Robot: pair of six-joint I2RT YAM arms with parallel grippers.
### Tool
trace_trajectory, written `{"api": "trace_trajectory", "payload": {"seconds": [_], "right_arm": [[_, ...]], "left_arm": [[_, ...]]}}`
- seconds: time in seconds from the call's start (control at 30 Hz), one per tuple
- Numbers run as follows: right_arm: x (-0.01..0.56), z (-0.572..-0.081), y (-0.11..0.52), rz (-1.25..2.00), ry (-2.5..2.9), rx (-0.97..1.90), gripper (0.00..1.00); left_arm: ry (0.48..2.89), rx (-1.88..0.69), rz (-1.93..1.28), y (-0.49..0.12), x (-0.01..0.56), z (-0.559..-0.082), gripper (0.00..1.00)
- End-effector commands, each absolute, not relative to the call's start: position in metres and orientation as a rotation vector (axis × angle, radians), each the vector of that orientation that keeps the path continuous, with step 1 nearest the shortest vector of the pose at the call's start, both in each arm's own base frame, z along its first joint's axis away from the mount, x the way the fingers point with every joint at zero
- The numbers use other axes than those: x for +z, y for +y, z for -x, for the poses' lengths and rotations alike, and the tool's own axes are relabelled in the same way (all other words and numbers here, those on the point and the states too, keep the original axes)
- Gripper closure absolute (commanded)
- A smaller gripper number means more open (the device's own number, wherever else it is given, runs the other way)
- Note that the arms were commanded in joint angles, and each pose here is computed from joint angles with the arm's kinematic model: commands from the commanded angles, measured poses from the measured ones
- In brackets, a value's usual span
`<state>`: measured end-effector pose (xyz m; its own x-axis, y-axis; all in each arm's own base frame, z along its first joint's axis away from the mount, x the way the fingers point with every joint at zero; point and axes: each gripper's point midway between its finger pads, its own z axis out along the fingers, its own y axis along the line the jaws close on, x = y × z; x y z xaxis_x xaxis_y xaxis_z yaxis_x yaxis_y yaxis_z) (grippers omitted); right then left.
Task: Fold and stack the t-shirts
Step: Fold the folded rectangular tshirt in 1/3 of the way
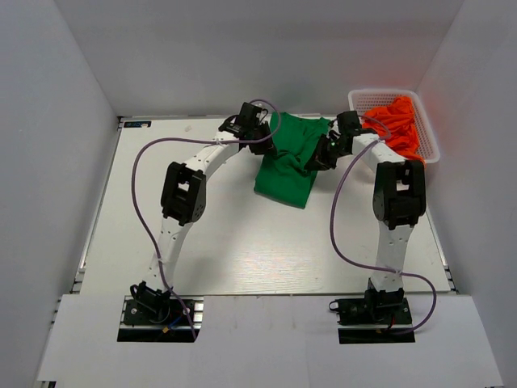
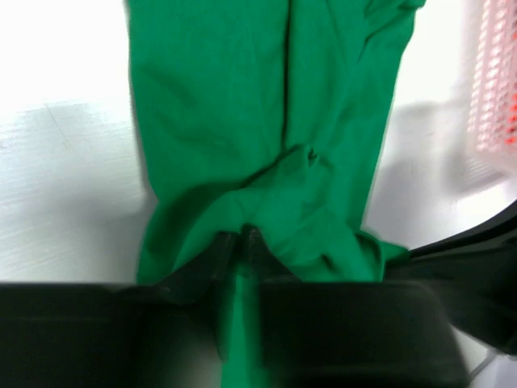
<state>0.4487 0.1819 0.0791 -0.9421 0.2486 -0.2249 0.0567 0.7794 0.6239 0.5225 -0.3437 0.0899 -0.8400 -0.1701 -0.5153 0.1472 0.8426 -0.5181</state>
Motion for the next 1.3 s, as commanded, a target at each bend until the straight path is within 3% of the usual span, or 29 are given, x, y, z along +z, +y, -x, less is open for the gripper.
{"api": "trace_trajectory", "payload": {"seconds": [0.0,0.03,0.07,0.23,0.3,0.47,0.83,1.1,1.27], "right_arm": [[0.102,-0.479,0.180,-0.185,2.562,0.926,0.75],[0.106,-0.482,0.176,-0.192,2.555,0.908,0.67],[0.106,-0.484,0.174,-0.204,2.555,0.880,0.63],[0.134,-0.484,0.159,-0.174,2.492,0.730,0.29],[0.138,-0.473,0.158,-0.146,2.482,0.725,0.10],[0.152,-0.452,0.179,-0.049,2.409,0.821,0.10],[0.134,-0.472,0.211,-0.055,2.325,1.086,0.10],[0.062,-0.497,0.209,-0.215,2.371,1.109,0.10],[0.040,-0.491,0.198,-0.261,2.429,1.043,0.10]], "left_arm": [[2.344,-0.761,0.043,-0.342,0.122,-0.544,0.59],[2.309,-0.776,0.037,-0.345,0.135,-0.549,0.16],[2.285,-0.767,0.023,-0.340,0.142,-0.556,0.01],[2.197,-0.744,0.001,-0.327,0.193,-0.556,0.00],[2.224,-0.749,-0.004,-0.324,0.191,-0.544,0.00],[2.261,-0.909,-0.123,-0.342,0.198,-0.508,0.00],[2.505,-1.276,-0.214,-0.357,0.108,-0.433,0.00],[2.649,-1.207,-0.145,-0.336,0.048,-0.420,0.00],[2.638,-1.197,-0.188,-0.335,0.049,-0.421,0.00]]}}
